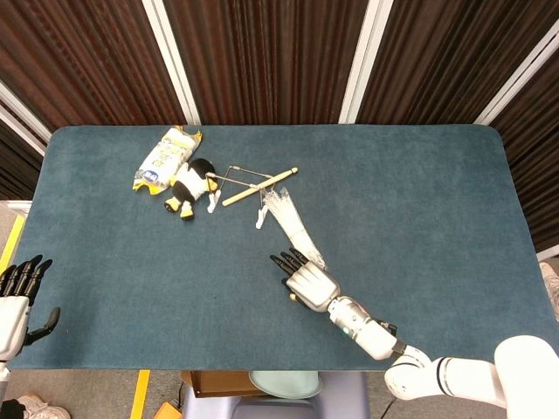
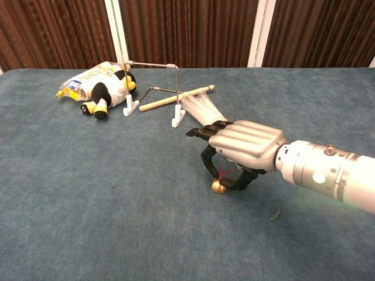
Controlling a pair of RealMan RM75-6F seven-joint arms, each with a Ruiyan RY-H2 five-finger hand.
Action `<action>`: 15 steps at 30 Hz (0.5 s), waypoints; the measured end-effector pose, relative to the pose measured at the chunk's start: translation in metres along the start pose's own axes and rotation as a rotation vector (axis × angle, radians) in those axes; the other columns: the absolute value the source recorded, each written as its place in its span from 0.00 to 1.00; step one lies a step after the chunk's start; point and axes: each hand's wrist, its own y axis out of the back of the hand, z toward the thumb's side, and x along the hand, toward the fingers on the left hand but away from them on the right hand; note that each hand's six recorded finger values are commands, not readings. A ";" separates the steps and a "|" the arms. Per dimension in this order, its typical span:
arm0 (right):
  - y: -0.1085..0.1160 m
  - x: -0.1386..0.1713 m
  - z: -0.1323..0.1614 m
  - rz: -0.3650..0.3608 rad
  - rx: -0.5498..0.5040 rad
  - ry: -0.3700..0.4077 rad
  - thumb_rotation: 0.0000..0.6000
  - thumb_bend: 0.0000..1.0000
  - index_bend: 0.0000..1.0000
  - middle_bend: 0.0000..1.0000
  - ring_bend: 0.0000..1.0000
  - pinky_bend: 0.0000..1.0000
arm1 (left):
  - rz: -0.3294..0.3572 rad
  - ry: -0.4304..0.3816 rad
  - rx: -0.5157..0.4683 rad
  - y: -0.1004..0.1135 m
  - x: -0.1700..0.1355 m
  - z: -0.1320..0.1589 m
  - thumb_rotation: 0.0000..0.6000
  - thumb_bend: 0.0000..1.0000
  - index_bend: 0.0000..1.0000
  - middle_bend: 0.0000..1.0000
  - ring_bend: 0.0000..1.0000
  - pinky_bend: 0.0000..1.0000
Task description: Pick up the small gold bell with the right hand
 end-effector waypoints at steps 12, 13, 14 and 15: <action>0.001 -0.002 0.002 -0.011 -0.007 -0.003 1.00 0.51 0.75 0.08 0.00 0.00 | 0.000 0.000 0.001 0.001 -0.001 -0.001 1.00 0.40 0.05 0.00 0.00 0.00; 0.002 -0.002 0.003 -0.014 -0.007 -0.003 1.00 0.52 0.75 0.08 0.00 0.00 | 0.001 -0.001 0.002 0.001 -0.001 -0.001 1.00 0.40 0.05 0.00 0.00 0.00; 0.004 -0.001 0.003 -0.019 -0.008 -0.002 1.00 0.52 0.76 0.08 0.00 0.00 | 0.002 -0.002 0.002 0.002 -0.001 0.000 1.00 0.40 0.05 0.00 0.00 0.00; 0.005 0.000 0.003 -0.023 -0.009 -0.002 1.00 0.52 0.76 0.08 0.00 0.00 | 0.002 -0.003 0.002 0.002 -0.001 0.000 1.00 0.40 0.05 0.00 0.00 0.00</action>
